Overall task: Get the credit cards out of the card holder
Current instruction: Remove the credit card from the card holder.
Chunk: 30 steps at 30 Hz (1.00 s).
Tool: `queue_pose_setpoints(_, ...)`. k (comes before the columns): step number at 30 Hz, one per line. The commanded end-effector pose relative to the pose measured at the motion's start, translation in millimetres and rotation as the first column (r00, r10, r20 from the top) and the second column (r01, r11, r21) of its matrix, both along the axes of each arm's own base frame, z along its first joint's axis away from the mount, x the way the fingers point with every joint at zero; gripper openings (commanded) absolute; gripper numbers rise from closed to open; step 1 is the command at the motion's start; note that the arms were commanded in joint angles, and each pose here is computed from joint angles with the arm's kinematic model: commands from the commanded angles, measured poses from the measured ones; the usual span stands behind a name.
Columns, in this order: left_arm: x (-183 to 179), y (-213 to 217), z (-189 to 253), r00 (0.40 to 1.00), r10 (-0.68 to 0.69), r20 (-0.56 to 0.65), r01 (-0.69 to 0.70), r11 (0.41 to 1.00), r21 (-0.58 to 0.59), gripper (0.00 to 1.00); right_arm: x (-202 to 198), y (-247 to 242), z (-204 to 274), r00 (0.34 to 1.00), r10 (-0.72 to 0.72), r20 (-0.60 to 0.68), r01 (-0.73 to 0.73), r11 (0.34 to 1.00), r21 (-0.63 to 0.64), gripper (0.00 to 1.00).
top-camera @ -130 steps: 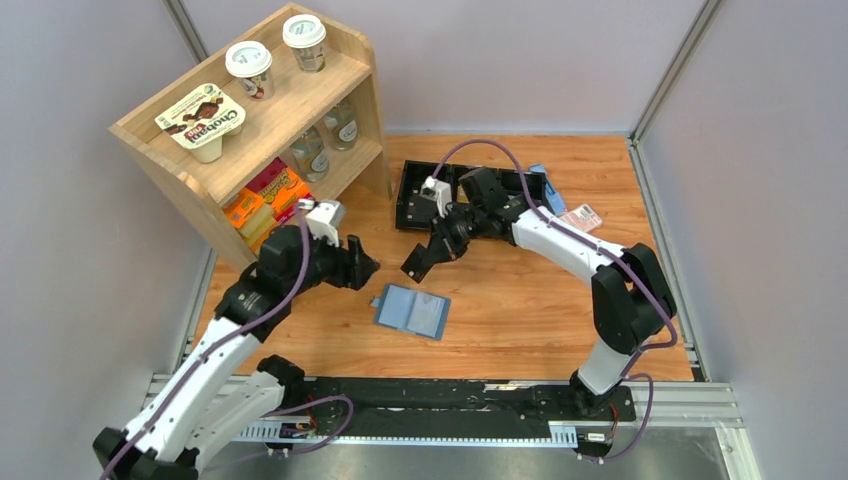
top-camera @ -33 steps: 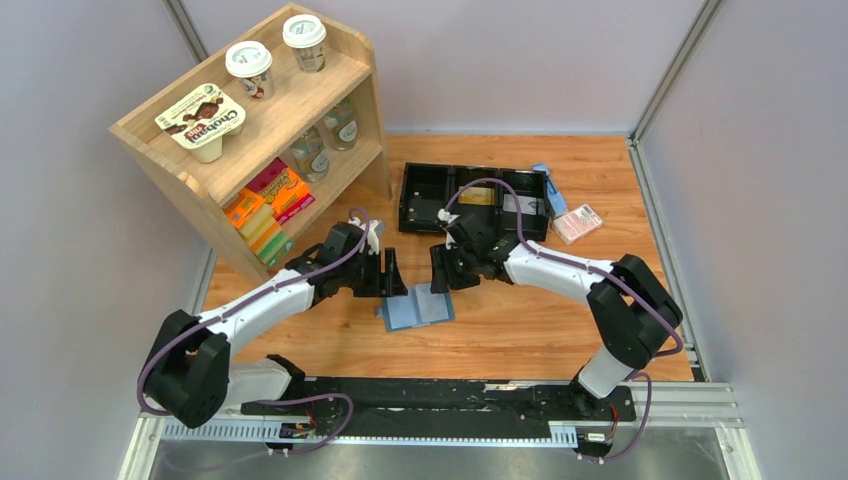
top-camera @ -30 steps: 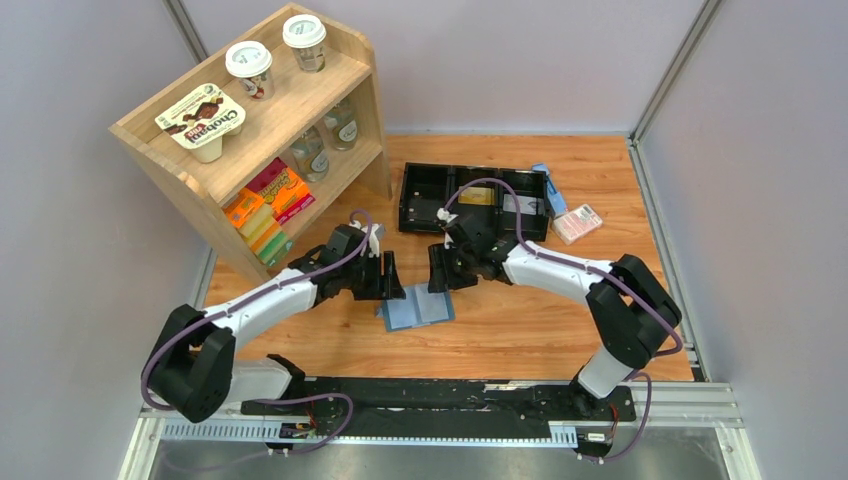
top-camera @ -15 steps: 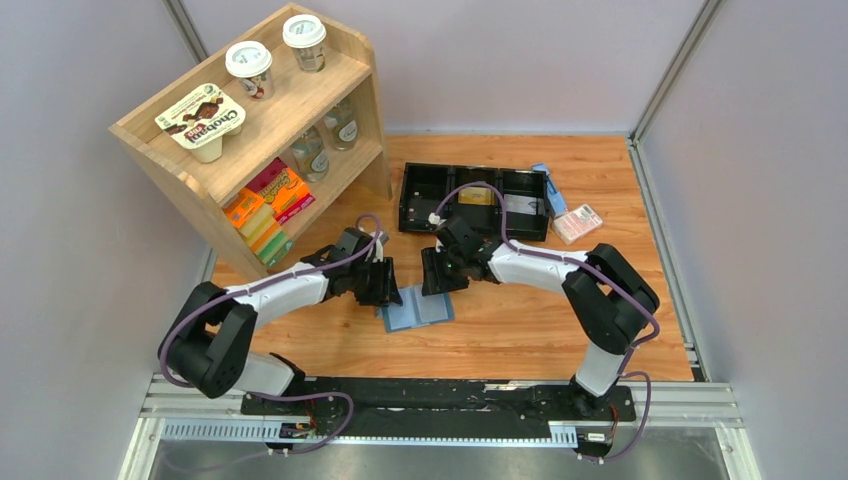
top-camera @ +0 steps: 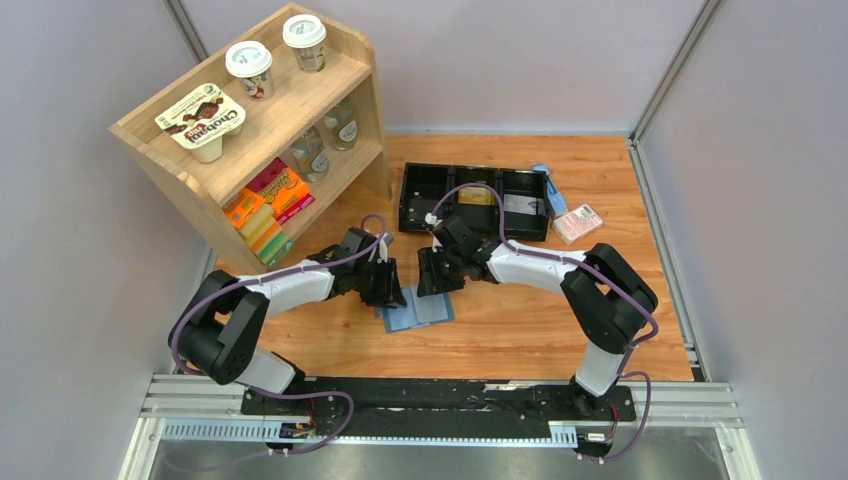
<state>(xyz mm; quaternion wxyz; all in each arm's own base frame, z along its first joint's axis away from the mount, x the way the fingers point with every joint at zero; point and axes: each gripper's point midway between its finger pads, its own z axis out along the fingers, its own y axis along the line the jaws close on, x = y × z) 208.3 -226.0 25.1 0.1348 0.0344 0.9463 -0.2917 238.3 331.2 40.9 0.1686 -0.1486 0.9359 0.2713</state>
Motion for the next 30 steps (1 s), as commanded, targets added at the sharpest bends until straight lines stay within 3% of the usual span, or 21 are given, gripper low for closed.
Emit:
queue_pose_setpoints(1, -7.5, 6.1, -12.6, 0.999, 0.001, -0.04, 0.001, 0.999, 0.044, 0.4, 4.6, 26.8, 26.7, 0.999, 0.038, 0.025, -0.041, 0.992, 0.116, 0.49)
queue_pose_setpoints(10, -7.9, 5.2, -10.4, 1.0, -0.002, -0.031, 0.003, 0.999, 0.035, 0.39, -5.3, 39.1, 30.7, 0.996, 0.085, -0.019, -0.08, 0.98, 0.184, 0.51)
queue_pose_setpoints(20, -1.4, 13.2, 12.6, 0.995, 0.054, 0.088, -0.055, 0.998, 0.009, 0.4, -22.6, 65.6, 35.4, 0.981, 0.182, -0.069, -0.157, 0.949, 0.274, 0.52)
queue_pose_setpoints(30, -1.2, 44.7, 41.9, 0.949, 0.211, 0.232, -0.218, 0.976, 0.003, 0.54, -26.9, 83.6, 27.3, 0.973, 0.209, -0.101, -0.171, 0.94, 0.296, 0.54)
